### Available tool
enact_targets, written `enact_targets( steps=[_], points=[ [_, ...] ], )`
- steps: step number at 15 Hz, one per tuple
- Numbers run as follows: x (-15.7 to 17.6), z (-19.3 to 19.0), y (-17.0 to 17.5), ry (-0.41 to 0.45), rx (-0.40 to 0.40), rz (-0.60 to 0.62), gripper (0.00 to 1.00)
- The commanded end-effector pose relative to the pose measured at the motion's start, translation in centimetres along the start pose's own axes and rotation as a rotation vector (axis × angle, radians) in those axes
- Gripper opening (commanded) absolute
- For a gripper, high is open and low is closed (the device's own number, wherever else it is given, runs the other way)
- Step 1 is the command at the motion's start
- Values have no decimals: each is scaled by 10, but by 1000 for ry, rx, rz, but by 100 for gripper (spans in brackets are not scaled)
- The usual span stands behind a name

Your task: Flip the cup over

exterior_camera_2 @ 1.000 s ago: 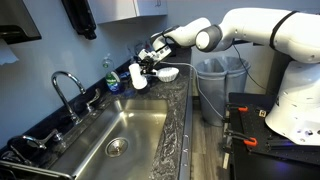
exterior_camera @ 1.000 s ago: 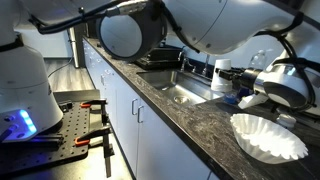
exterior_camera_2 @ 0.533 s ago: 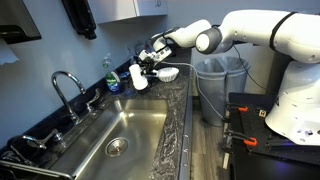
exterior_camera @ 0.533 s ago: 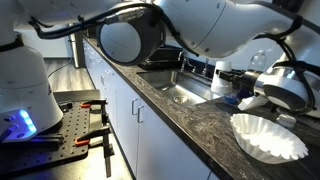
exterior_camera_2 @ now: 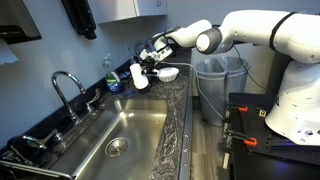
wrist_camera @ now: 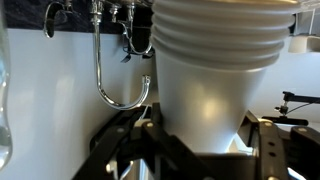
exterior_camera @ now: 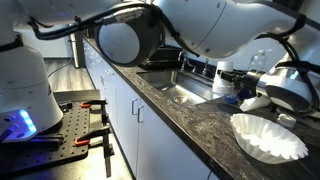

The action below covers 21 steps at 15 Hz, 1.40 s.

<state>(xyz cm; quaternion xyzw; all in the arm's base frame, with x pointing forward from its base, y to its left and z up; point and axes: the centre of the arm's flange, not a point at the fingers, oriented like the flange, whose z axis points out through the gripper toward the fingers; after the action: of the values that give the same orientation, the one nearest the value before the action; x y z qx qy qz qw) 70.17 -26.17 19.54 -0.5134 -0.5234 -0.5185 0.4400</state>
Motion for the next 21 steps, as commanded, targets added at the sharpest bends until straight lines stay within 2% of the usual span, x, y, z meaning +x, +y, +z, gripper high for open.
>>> enact_targets(
  steps=[1, 4, 12, 21],
  points=[
    [-1, -19, 30, 29, -5, 9, 88],
    [1, -22, 30, 31, -10, 9, 100],
    [14, -28, 25, 39, -27, -17, 100],
    [73, -41, 11, -52, -77, -110, 100]
  ],
)
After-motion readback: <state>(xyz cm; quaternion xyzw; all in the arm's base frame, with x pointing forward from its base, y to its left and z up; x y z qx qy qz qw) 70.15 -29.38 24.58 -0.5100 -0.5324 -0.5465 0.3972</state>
